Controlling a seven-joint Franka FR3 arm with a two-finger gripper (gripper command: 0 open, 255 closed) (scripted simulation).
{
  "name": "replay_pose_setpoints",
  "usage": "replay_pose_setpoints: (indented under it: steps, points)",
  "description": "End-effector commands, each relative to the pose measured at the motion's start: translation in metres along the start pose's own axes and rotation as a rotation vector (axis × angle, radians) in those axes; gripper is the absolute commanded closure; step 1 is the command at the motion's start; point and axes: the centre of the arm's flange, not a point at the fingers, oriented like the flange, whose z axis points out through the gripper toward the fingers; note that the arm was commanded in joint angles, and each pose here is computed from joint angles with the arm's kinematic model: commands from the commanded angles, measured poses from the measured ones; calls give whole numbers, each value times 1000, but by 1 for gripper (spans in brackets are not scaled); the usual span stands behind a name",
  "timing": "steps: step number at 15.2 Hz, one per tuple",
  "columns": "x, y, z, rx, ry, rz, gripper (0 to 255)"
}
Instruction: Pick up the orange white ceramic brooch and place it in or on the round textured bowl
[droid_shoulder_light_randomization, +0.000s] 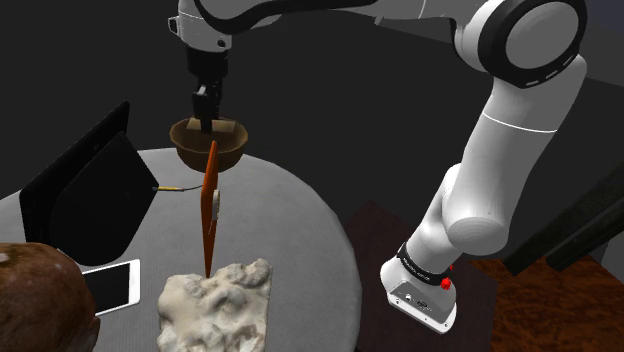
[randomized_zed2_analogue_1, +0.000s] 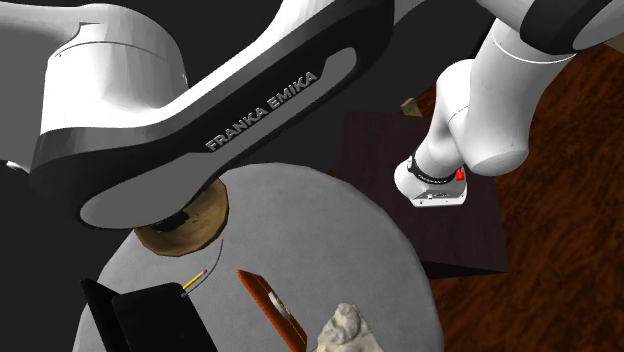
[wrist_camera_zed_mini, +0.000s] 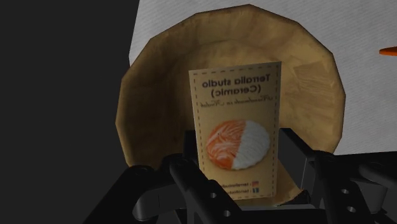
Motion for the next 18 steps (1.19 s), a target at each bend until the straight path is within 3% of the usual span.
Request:
replay_pose_setpoints:
  steps: [1, 10, 11, 16, 18]
  points:
    - [1, 0, 11, 0, 0, 0, 255]
    - [1, 0, 20, 0, 0, 0, 255]
    - [1, 0, 20, 0, 0, 0, 0]
    - [1, 0, 20, 0, 0, 0, 0]
    - [1, 0, -6, 0, 0, 0, 0]
